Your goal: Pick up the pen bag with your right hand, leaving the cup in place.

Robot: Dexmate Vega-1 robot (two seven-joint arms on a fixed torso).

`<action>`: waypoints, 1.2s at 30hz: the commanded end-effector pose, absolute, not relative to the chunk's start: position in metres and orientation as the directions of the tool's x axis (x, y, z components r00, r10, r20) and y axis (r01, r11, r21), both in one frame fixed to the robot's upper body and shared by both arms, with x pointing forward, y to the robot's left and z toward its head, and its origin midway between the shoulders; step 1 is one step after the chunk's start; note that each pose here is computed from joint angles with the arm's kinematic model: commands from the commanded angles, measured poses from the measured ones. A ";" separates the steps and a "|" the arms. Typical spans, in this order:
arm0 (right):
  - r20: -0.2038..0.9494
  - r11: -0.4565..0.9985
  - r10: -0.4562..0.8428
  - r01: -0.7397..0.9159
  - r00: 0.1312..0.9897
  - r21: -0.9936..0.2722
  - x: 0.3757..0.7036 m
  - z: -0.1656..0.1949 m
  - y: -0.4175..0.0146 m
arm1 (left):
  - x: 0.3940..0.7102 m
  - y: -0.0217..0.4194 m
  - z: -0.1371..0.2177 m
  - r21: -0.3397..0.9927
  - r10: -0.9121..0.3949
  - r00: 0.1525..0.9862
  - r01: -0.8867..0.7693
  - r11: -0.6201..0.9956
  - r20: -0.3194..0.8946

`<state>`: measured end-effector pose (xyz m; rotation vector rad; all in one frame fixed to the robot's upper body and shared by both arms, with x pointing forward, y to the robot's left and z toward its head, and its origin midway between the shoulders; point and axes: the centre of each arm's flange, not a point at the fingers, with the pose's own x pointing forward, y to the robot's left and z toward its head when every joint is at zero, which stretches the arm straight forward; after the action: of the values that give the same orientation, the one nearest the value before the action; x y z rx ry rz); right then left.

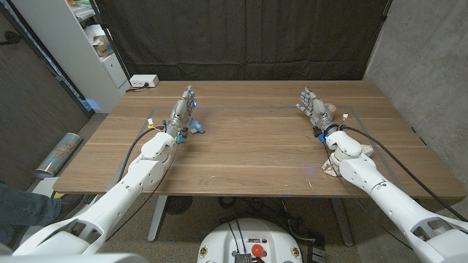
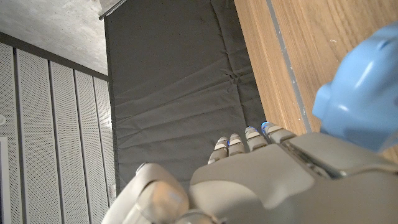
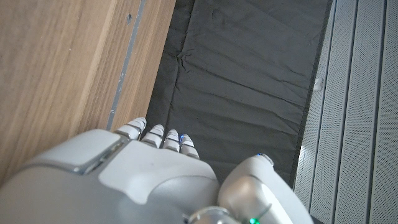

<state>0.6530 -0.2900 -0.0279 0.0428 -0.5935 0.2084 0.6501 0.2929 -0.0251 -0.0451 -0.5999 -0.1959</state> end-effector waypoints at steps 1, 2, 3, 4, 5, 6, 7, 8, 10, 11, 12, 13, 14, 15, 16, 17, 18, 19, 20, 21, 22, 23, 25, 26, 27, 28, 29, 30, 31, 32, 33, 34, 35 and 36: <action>0.565 0.977 0.186 -0.211 0.804 -0.022 0.653 -0.025 -0.289 | 0.649 0.292 -0.024 0.025 -0.179 0.810 0.199 0.980 0.559; 0.565 0.977 0.188 -0.212 0.804 -0.023 0.652 -0.025 -0.289 | 0.649 0.292 -0.024 0.027 -0.178 0.810 0.196 0.980 0.559; 0.565 0.977 0.187 -0.211 0.804 -0.023 0.652 -0.025 -0.289 | 0.650 0.292 -0.024 0.030 -0.181 0.810 0.198 0.980 0.558; 0.565 0.977 0.187 -0.212 0.804 -0.023 0.652 -0.025 -0.289 | 0.650 0.292 -0.024 0.030 -0.180 0.810 0.197 0.980 0.557; 0.565 0.977 0.187 -0.212 0.804 -0.022 0.652 -0.025 -0.289 | 0.650 0.292 -0.024 0.030 -0.178 0.811 0.195 0.980 0.556; 0.564 0.977 0.187 -0.212 0.804 -0.023 0.652 -0.025 -0.289 | 0.650 0.292 -0.024 0.024 -0.178 0.811 0.198 0.980 0.557; 0.563 0.977 0.187 -0.211 0.805 -0.023 0.652 -0.025 -0.289 | 0.650 0.291 -0.024 0.025 -0.179 0.811 0.199 0.980 0.557; 0.563 0.977 0.188 -0.211 0.805 -0.024 0.652 -0.025 -0.289 | 0.650 0.291 -0.024 0.030 -0.179 0.810 0.196 0.980 0.558; 0.564 0.977 0.190 -0.210 0.803 -0.030 0.651 -0.024 -0.289 | 0.650 0.290 -0.023 0.033 -0.183 0.808 0.200 0.979 0.560; 0.564 0.977 0.190 -0.210 0.803 -0.030 0.651 -0.024 -0.289 | 0.650 0.290 -0.023 0.033 -0.183 0.808 0.200 0.979 0.560; 0.566 0.977 0.190 -0.209 0.803 -0.031 0.651 -0.024 -0.289 | 0.649 0.290 -0.022 0.035 -0.184 0.807 0.199 0.979 0.561; 0.568 0.977 0.191 -0.210 0.801 -0.034 0.650 -0.023 -0.289 | 0.649 0.289 -0.022 0.034 -0.187 0.806 0.203 0.979 0.562; 0.569 0.977 0.192 -0.210 0.800 -0.034 0.650 -0.023 -0.288 | 0.649 0.289 -0.022 0.038 -0.188 0.807 0.202 0.979 0.560; 0.571 0.977 0.193 -0.211 0.798 -0.035 0.650 -0.022 -0.288 | 0.649 0.289 -0.021 0.040 -0.190 0.806 0.203 0.978 0.560; 0.572 0.977 0.194 -0.211 0.797 -0.037 0.649 -0.022 -0.288 | 0.649 0.288 -0.021 0.039 -0.190 0.806 0.203 0.978 0.561; 0.572 0.977 0.194 -0.211 0.797 -0.037 0.649 -0.022 -0.288 | 0.649 0.288 -0.021 0.039 -0.190 0.806 0.203 0.978 0.561; 0.576 0.977 0.196 -0.211 0.794 -0.041 0.648 -0.021 -0.288 | 0.649 0.288 -0.021 0.041 -0.189 0.806 0.201 0.979 0.562; 0.579 0.977 0.196 -0.211 0.792 -0.042 0.647 -0.021 -0.288 | 0.649 0.288 -0.020 0.039 -0.188 0.805 0.202 0.979 0.562; 0.579 0.977 0.196 -0.211 0.792 -0.042 0.647 -0.021 -0.288 | 0.649 0.288 -0.020 0.039 -0.188 0.805 0.202 0.979 0.562; 0.583 0.976 0.196 -0.211 0.788 -0.043 0.645 -0.020 -0.288 | 0.649 0.287 -0.019 0.044 -0.191 0.805 0.201 0.979 0.562; 0.586 0.976 0.196 -0.211 0.786 -0.044 0.644 -0.020 -0.288 | 0.648 0.287 -0.019 0.045 -0.192 0.803 0.203 0.978 0.564; 0.588 0.976 0.196 -0.211 0.785 -0.044 0.643 -0.020 -0.288 | 0.648 0.287 -0.018 0.046 -0.194 0.802 0.204 0.978 0.564; 0.592 0.976 0.197 -0.211 0.782 -0.047 0.641 -0.019 -0.289 | 0.648 0.286 -0.017 0.049 -0.193 0.802 0.201 0.978 0.565; 0.593 0.976 0.198 -0.210 0.781 -0.049 0.640 -0.018 -0.289 | 0.648 0.286 -0.017 0.051 -0.196 0.801 0.203 0.978 0.565; 0.594 0.976 0.198 -0.210 0.779 -0.050 0.639 -0.018 -0.289 | 0.648 0.286 -0.017 0.049 -0.195 0.802 0.204 0.978 0.564; 0.595 0.976 0.198 -0.209 0.779 -0.051 0.638 -0.018 -0.290 | 0.648 0.286 -0.018 0.046 -0.191 0.803 0.201 0.979 0.564; 0.596 0.976 0.199 -0.209 0.778 -0.053 0.638 -0.017 -0.290 | 0.648 0.286 -0.018 0.052 -0.199 0.803 0.206 0.977 0.561; 0.596 0.977 0.199 -0.209 0.778 -0.053 0.637 -0.017 -0.290 | 0.647 0.286 -0.018 0.050 -0.196 0.804 0.204 0.978 0.561; 0.596 0.976 0.200 -0.210 0.778 -0.054 0.637 -0.017 -0.291 | 0.647 0.286 -0.018 0.052 -0.196 0.805 0.202 0.978 0.560; 0.597 0.976 0.200 -0.210 0.777 -0.054 0.636 -0.017 -0.291 | 0.647 0.286 -0.019 0.051 -0.196 0.804 0.203 0.978 0.561; 0.598 0.976 0.201 -0.209 0.776 -0.056 0.636 -0.017 -0.291 | 0.647 0.286 -0.019 0.053 -0.201 0.805 0.207 0.977 0.559; 0.599 0.976 0.201 -0.209 0.775 -0.057 0.635 -0.017 -0.291 | 0.647 0.286 -0.019 0.054 -0.198 0.805 0.204 0.978 0.559; 0.601 0.976 0.202 -0.210 0.774 -0.058 0.634 -0.017 -0.291 | 0.647 0.286 -0.019 0.056 -0.200 0.806 0.204 0.977 0.558; 0.602 0.976 0.203 -0.210 0.772 -0.060 0.633 -0.017 -0.291 | 0.647 0.286 -0.018 0.057 -0.201 0.806 0.205 0.977 0.557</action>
<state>0.6411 -0.2890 -0.0189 0.0208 -0.6329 0.2225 0.6481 0.2865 -0.0191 -0.0155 -0.5987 -0.2130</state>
